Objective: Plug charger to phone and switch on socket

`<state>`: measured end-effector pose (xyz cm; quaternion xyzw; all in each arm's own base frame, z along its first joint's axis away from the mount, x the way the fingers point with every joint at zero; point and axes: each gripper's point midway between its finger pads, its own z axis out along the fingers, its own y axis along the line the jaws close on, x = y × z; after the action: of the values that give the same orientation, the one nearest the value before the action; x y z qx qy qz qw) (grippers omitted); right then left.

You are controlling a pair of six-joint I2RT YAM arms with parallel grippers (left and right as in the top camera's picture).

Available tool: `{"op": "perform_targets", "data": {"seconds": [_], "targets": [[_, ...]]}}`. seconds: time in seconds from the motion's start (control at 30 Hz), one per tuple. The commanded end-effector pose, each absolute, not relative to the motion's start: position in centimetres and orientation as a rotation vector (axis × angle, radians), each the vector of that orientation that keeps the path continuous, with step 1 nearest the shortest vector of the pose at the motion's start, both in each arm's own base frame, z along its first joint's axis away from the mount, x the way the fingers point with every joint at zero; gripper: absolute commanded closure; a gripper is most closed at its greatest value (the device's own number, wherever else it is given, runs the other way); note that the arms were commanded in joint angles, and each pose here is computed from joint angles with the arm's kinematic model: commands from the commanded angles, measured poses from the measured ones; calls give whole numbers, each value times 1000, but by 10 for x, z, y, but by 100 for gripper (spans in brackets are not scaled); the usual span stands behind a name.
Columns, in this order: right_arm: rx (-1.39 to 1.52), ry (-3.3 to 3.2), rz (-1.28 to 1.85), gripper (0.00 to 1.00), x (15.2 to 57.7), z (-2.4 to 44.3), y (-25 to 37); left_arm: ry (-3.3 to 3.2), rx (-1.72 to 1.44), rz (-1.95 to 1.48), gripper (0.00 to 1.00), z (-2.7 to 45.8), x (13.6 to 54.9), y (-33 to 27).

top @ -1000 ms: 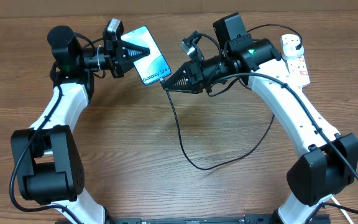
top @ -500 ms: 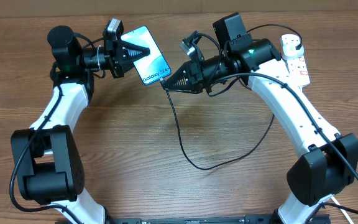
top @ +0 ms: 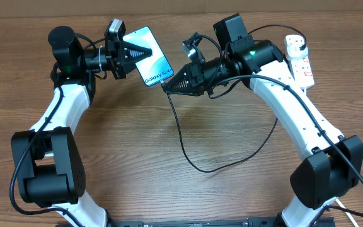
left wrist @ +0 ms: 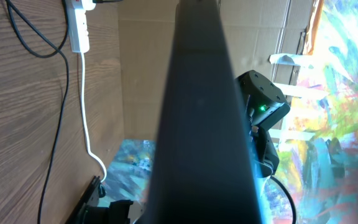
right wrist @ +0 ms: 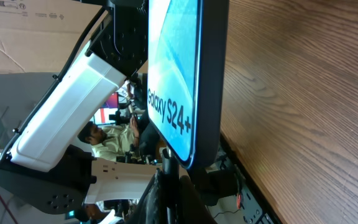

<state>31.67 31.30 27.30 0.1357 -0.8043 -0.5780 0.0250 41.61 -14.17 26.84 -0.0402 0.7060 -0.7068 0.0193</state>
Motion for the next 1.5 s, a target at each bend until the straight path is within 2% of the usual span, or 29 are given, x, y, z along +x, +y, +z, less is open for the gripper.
{"op": "perform_targets", "data": {"seconds": [0.0,1.47], "targets": [[448,-2499,-1800,96,314,278,313,2200,-97,-2202,96,272,414,-142],[418,-2500,-1818,96,321,280,306,2184,-57,-2183,96,274,414,-142]]}}
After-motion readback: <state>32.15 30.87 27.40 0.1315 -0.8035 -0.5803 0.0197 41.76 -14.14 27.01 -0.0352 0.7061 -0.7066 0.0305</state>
